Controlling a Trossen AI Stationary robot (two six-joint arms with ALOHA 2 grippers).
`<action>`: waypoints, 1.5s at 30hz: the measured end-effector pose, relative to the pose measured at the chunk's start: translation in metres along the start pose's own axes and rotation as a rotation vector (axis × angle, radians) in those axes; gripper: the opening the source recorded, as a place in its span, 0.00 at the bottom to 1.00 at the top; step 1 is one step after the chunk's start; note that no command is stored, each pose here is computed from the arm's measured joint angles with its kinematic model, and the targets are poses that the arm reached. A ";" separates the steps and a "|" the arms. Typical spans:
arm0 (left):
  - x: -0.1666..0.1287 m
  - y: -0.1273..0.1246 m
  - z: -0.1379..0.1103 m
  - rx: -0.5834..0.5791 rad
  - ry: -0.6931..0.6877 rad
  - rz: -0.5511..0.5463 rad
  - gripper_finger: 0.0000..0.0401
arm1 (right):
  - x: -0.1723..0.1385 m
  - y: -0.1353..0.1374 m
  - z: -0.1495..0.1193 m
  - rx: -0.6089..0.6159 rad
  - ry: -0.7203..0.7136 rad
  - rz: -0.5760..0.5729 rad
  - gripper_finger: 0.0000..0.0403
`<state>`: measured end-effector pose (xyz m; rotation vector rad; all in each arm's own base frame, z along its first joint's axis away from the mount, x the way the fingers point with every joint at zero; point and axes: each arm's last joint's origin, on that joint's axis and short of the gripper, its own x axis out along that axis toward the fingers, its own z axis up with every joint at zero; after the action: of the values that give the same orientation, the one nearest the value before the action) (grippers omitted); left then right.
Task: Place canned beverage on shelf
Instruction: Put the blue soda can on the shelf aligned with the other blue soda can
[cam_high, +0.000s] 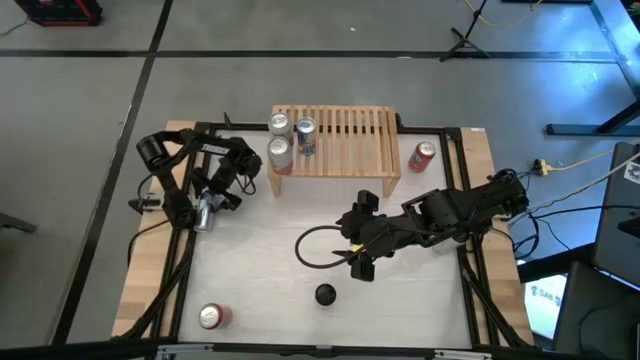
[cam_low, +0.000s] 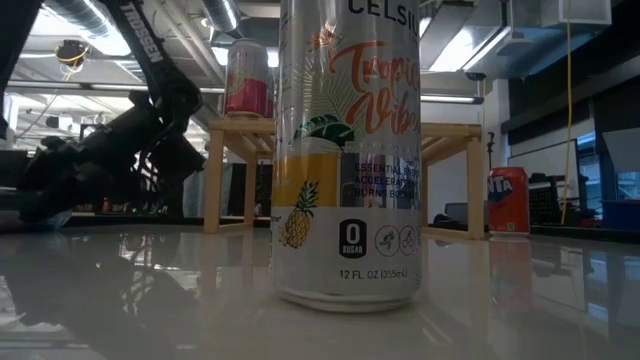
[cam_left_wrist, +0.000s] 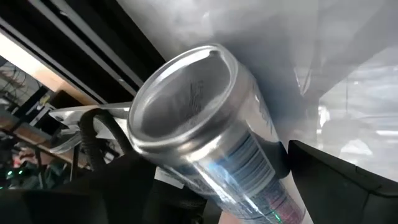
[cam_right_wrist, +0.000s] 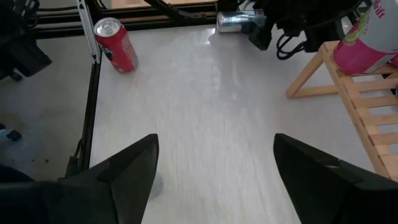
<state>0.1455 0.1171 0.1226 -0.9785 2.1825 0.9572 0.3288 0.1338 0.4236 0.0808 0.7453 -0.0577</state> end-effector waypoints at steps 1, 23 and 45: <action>0.001 -0.001 0.001 0.002 0.010 0.004 0.83 | 0.000 0.000 0.000 0.000 0.000 0.000 0.76; 0.003 -0.009 -0.001 0.099 0.097 -0.160 0.57 | 0.000 0.000 0.000 0.000 0.000 0.000 0.76; -0.036 0.025 -0.087 0.066 -0.395 -0.436 0.57 | 0.000 0.000 0.000 -0.028 0.004 -0.002 0.76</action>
<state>0.1296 0.0749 0.2093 -1.0696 1.5798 0.7833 0.3285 0.1336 0.4233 0.0533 0.7501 -0.0485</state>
